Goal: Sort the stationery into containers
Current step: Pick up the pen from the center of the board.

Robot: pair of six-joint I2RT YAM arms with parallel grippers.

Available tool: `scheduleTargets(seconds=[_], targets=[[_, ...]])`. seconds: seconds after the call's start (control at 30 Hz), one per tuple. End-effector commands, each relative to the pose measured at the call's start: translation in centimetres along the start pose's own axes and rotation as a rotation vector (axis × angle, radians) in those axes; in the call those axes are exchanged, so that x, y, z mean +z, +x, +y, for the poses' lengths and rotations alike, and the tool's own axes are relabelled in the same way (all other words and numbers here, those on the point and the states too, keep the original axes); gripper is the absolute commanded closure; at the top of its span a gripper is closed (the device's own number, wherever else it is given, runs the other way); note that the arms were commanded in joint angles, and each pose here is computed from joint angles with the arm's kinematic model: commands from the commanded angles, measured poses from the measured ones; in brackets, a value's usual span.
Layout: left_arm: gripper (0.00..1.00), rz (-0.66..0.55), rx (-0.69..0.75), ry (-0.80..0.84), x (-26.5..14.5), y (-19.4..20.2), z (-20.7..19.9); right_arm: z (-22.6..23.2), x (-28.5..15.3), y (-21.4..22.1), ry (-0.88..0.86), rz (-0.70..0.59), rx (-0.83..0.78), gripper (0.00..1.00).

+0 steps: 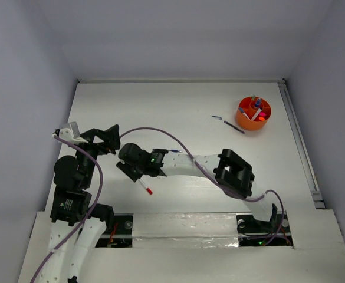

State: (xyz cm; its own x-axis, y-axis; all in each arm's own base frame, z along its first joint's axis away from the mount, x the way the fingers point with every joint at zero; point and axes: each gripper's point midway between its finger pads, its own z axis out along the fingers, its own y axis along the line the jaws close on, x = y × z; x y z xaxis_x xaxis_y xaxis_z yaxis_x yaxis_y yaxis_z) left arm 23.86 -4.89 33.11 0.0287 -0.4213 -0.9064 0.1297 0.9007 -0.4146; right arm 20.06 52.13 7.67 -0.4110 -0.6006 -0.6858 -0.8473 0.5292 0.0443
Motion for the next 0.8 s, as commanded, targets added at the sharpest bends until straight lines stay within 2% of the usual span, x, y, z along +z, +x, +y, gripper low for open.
scheduleTargets(seconds=[0.0, 0.23, 0.33, 0.77], targets=[[0.01, -0.038, -0.002, 0.023, 0.1, -0.9, -0.5, -1.5, 0.5, -2.2, 0.048, -0.065, 0.012, 0.59], [0.01, -0.039, -0.003, 0.027, 0.1, -0.9, -0.5, -2.3, 3.6, -0.3, 0.104, -0.002, -0.015, 0.58], [0.01, -0.038, -0.002, 0.036, 0.0, -1.0, -0.8, -1.7, 4.4, 0.7, 0.07, 0.038, -0.022, 0.58], [0.01, -0.032, 0.0, 0.035, 0.2, -0.8, -0.8, -1.9, 3.4, 3.6, 0.07, 0.119, 0.002, 0.58]])
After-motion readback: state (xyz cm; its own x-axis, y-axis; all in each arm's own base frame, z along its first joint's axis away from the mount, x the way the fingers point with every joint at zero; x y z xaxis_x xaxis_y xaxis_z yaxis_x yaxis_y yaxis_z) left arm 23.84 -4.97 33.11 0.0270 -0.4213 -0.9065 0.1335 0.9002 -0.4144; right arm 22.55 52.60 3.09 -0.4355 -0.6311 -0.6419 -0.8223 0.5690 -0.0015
